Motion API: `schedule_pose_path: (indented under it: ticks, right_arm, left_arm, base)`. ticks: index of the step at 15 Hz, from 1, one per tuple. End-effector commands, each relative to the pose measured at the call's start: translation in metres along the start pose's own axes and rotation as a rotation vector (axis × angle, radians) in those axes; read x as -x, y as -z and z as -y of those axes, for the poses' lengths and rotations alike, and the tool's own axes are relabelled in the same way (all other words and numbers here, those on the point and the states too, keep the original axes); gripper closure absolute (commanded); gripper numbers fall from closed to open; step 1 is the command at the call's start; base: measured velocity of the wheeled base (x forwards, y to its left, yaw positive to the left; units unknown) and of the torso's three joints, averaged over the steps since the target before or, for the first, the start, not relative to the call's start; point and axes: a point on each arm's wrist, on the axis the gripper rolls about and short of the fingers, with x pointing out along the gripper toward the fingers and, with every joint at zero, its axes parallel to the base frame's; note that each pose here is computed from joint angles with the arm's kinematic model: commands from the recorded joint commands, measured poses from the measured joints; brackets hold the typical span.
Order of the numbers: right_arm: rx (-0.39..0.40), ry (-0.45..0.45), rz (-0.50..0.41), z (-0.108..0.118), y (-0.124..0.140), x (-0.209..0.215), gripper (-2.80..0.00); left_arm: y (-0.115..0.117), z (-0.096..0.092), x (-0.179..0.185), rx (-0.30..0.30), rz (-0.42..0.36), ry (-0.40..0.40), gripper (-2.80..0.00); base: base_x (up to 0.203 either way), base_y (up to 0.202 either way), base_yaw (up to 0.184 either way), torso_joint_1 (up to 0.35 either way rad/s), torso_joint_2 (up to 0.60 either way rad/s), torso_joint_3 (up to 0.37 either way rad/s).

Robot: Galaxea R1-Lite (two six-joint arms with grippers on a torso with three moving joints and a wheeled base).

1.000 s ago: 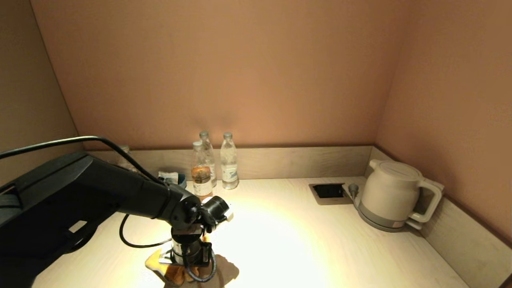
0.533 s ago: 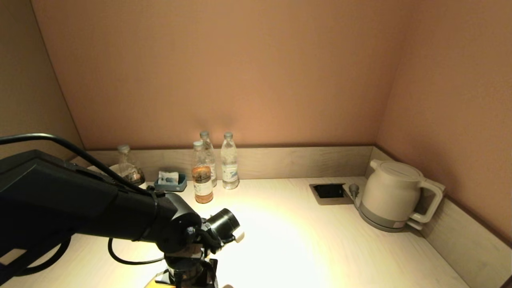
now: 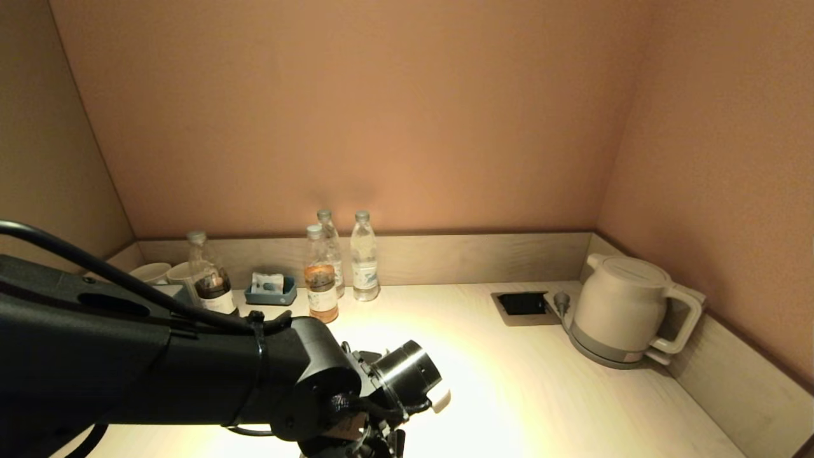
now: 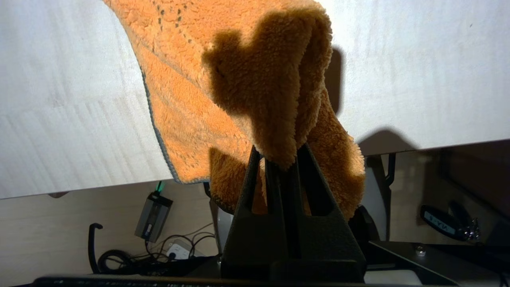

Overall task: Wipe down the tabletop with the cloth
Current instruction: Sweep the stains on the table

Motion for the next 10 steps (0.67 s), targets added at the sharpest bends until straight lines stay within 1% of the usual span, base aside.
schedule_pose_path:
  ticks: [1, 2, 3, 6, 7, 10]
  right_arm:
    - [0.0, 0.0, -0.001, 0.0, 0.0, 0.0, 0.0]
    - [0.0, 0.0, -0.001, 0.0, 0.0, 0.0, 0.0]
    - [0.0, 0.0, -0.001, 0.0, 0.0, 0.0, 0.0]
    - [0.0, 0.0, -0.001, 0.0, 0.0, 0.0, 0.0]
    - [-0.002, 0.0, -0.001, 0.0, 0.0, 0.0, 0.0]
    - [0.0, 0.0, -0.001, 0.0, 0.0, 0.0, 0.0]
  left_arm:
    - [-0.005, 0.009, 0.003, 0.006, 0.017, 0.041, 0.0]
    - [-0.01, 0.016, 0.004, 0.009, 0.031, 0.081, 0.0]
    - [-0.014, 0.021, 0.003, 0.01, 0.041, 0.101, 0.0]
    - [-0.019, 0.026, 0.004, 0.013, 0.055, 0.118, 0.0]
    - [-0.025, 0.03, 0.011, 0.02, 0.082, 0.147, 0.0]
    - [-0.032, 0.033, 0.023, 0.023, 0.117, 0.188, 0.0]
  base:
    - [0.0, 0.0, 0.0, 0.0, 0.0, 0.0]
    - [0.0, 0.0, 0.0, 0.0, 0.0, 0.0]
    - [0.0, 0.0, 0.0, 0.0, 0.0, 0.0]
    - [0.0, 0.0, 0.0, 0.0, 0.0, 0.0]
    - [0.0, 0.0, 0.0, 0.0, 0.0, 0.0]
    - [0.0, 0.0, 0.0, 0.0, 0.0, 0.0]
